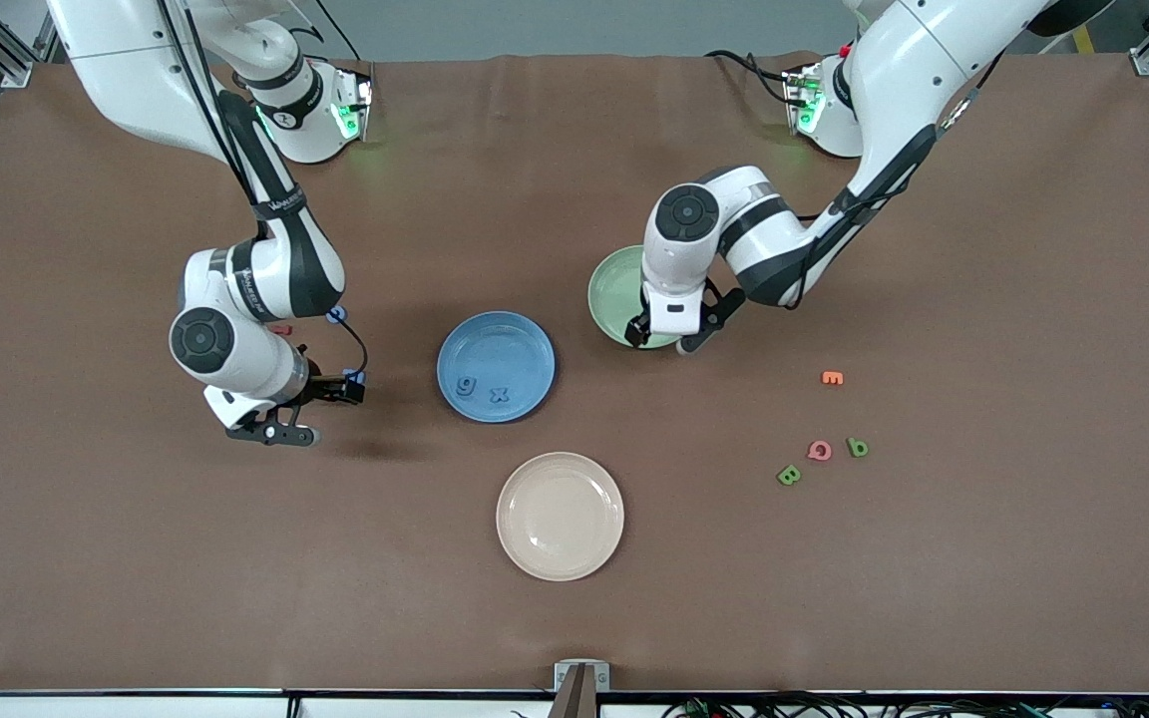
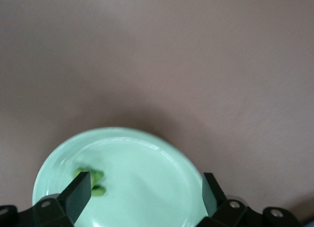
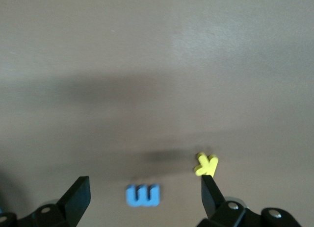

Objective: Sort letters by color into matching plates
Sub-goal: 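Grasp green B with the left gripper while the right gripper grasps blue m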

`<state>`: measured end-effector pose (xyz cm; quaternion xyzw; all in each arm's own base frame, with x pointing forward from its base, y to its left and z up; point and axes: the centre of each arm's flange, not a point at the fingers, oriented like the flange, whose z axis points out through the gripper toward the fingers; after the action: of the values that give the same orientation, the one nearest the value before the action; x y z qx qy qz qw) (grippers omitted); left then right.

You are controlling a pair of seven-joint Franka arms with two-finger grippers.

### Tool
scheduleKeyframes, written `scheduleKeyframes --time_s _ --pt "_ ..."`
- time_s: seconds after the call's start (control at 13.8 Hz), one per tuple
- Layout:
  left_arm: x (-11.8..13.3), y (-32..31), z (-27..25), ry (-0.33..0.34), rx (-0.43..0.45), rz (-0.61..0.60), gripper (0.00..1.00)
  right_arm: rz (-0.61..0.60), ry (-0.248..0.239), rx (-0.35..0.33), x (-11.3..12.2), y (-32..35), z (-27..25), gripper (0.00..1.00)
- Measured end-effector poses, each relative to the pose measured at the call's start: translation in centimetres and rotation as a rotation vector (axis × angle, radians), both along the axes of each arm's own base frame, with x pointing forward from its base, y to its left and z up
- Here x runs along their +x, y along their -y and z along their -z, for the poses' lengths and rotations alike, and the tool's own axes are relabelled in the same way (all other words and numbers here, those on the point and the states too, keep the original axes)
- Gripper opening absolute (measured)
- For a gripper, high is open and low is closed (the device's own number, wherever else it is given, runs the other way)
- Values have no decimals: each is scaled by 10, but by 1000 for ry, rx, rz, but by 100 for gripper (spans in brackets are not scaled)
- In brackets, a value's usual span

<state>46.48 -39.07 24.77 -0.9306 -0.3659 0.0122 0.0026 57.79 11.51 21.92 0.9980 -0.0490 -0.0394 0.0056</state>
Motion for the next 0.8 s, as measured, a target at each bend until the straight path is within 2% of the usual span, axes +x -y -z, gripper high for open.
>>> scheduleKeyframes --time_s 0.22,0.51,0.65,0.8 --pt "45 -36 -16 36 -21 70 100 -20 46 3 -18 6 23 100" --pt "109 -122 -28 74 -24 167 100 -44 35 8 -29 -4 31 100" --pt "135 -159 -24 85 -10 167 100 -64 42 18 -32 -16 31 100" --pt "157 -179 -17 91 -15 158 96 -76 48 23 -34 -23 32 100"
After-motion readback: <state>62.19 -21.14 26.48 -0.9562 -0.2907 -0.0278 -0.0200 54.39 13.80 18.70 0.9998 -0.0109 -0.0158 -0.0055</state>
